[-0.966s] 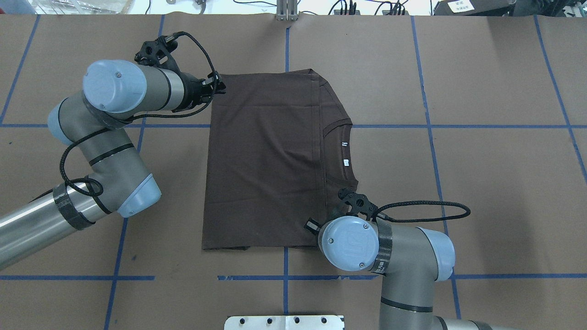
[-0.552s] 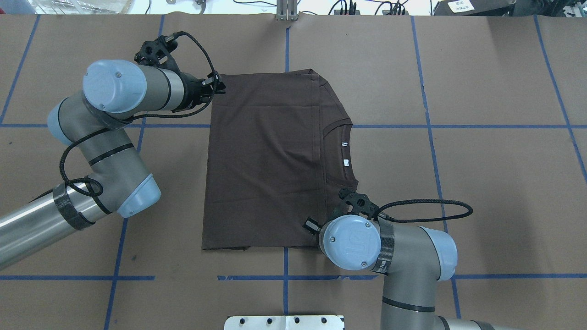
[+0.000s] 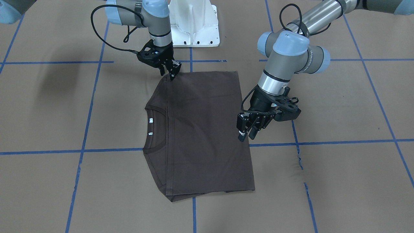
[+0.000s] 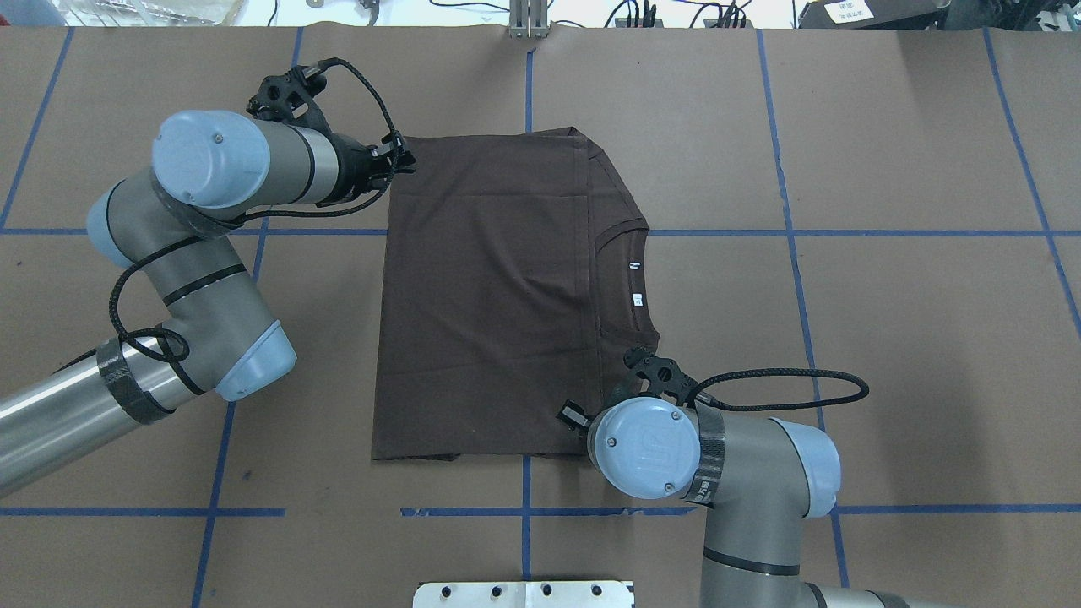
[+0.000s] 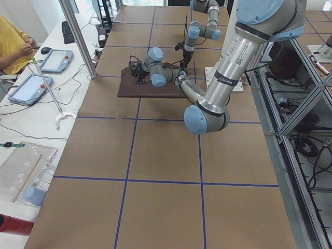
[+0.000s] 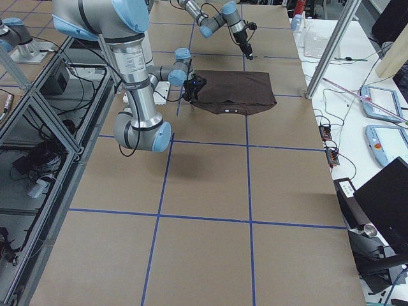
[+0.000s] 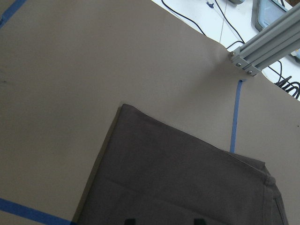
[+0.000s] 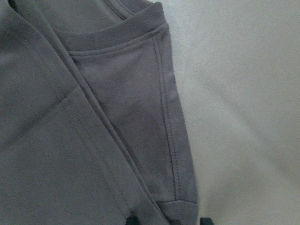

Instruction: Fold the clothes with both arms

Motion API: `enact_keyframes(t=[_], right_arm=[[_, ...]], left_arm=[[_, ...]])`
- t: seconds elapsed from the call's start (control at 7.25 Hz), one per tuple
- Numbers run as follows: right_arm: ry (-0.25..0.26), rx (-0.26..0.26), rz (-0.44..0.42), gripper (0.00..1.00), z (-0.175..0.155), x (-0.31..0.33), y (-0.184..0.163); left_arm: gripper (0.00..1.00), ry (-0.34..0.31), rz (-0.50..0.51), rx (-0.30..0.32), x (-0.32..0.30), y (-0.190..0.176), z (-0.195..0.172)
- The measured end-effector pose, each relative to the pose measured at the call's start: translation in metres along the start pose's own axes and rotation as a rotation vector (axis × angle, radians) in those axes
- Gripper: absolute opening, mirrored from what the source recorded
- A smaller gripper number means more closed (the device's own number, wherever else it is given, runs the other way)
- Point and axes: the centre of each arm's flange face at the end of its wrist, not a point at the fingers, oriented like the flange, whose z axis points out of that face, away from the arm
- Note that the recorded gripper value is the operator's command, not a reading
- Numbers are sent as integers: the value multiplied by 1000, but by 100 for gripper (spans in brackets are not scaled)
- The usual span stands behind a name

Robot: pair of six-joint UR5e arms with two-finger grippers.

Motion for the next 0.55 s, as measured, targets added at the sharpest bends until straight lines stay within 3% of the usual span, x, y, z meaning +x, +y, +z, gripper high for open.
enact_keyframes(t=[0.41, 0.55], right_arm=[[6, 4, 0, 27, 3, 1, -1], [9, 5, 1, 3, 4, 1, -1]], left_arm=[[52, 0, 0, 0, 0, 0, 0], [52, 0, 0, 0, 0, 0, 0]])
